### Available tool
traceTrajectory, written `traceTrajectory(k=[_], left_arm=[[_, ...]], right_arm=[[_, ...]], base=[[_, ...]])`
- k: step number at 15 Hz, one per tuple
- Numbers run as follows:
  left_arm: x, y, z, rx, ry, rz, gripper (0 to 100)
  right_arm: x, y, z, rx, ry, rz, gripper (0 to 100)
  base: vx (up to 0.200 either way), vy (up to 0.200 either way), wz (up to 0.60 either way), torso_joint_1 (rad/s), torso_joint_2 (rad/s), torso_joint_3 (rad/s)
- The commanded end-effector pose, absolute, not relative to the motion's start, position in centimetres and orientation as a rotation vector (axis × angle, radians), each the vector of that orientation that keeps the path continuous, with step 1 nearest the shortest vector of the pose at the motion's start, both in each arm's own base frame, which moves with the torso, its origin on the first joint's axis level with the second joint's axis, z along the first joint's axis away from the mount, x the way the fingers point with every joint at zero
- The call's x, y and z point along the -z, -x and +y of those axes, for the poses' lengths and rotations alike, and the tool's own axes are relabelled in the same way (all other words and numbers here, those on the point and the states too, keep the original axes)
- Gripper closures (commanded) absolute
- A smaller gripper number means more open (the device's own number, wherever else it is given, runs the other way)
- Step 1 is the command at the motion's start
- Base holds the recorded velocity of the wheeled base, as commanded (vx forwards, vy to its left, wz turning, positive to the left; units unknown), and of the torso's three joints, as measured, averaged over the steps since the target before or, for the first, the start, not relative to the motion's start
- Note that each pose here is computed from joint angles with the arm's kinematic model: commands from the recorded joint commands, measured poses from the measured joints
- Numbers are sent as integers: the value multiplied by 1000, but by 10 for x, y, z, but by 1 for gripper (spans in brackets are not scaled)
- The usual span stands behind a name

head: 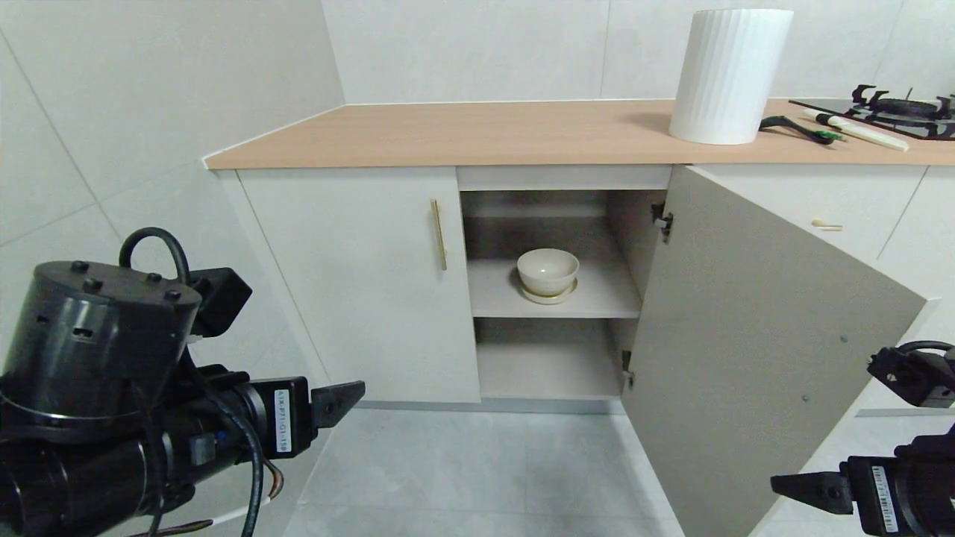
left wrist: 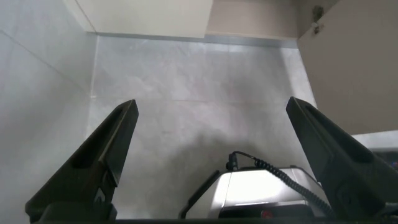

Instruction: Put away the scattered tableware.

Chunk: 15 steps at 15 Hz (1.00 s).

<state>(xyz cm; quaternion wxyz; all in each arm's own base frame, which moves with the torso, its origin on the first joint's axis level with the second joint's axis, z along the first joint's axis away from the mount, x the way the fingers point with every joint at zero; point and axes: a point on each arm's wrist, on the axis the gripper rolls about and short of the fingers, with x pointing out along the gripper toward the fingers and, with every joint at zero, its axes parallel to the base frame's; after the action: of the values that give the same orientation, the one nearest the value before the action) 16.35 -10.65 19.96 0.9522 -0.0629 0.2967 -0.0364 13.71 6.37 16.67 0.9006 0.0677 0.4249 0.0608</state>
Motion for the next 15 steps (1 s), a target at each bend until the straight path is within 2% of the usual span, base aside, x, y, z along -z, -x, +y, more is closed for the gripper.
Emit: traceTrajectory(k=[1, 4, 5, 9, 13, 15], left_arm=[[-199, -164, -107, 73, 127, 604, 0], [-199, -163, -106, 74, 126, 604, 0], [-200, -163, -106, 74, 127, 603, 0], [-200, -163, -106, 74, 127, 603, 0], [-199, -163, -106, 75, 126, 605, 0], [-199, -163, -106, 75, 126, 605, 0]], right_arm=[[-168, -140, 60, -94, -142, 897, 0], [-162, -148, 50, 8, -147, 927, 0], [-163, -153, 41, 105, -110, 903, 0], [-172, -165, 2, 298, -89, 862, 0], [-181, -170, -16, 374, -92, 837, 0], [-177, -186, -22, 387, -98, 809, 0]], base=[[0, 0, 0, 0, 0, 0], [0, 0, 0, 0, 0, 0], [0, 0, 0, 0, 0, 0], [0, 0, 0, 0, 0, 0], [0, 0, 0, 0, 0, 0], [0, 0, 0, 0, 0, 0]])
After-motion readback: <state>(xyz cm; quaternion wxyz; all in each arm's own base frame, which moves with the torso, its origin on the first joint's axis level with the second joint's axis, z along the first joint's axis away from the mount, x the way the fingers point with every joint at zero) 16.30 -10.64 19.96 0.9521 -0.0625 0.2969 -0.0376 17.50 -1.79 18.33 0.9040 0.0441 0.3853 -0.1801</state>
